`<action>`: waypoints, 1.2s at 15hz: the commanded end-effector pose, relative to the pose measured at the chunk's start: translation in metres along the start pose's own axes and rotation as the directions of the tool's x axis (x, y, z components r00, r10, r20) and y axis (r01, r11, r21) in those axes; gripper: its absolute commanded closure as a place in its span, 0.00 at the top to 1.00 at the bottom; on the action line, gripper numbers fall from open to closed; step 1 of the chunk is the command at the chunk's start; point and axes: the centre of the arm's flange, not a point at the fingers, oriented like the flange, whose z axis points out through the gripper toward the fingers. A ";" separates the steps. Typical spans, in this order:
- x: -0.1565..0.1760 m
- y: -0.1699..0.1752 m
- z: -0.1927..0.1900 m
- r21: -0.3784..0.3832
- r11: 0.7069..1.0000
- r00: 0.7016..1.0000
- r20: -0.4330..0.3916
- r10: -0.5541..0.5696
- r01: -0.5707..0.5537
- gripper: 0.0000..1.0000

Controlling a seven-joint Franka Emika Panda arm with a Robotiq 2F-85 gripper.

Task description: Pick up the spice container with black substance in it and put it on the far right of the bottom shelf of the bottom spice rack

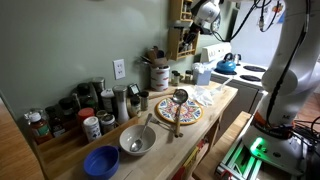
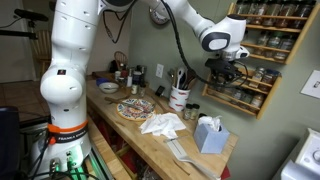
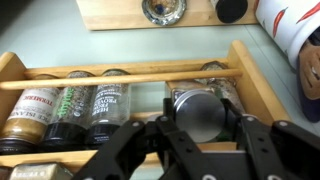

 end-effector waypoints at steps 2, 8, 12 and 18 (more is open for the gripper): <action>0.007 0.002 -0.001 -0.026 0.999 0.999 -0.038 0.021 -0.022 0.24; 0.008 0.000 0.014 -0.021 0.999 0.995 -0.089 0.039 -0.041 0.24; 0.002 0.001 0.027 -0.012 0.997 0.991 -0.112 0.069 -0.071 0.24; -0.002 0.000 0.043 -0.005 0.995 0.985 -0.144 0.100 -0.102 0.24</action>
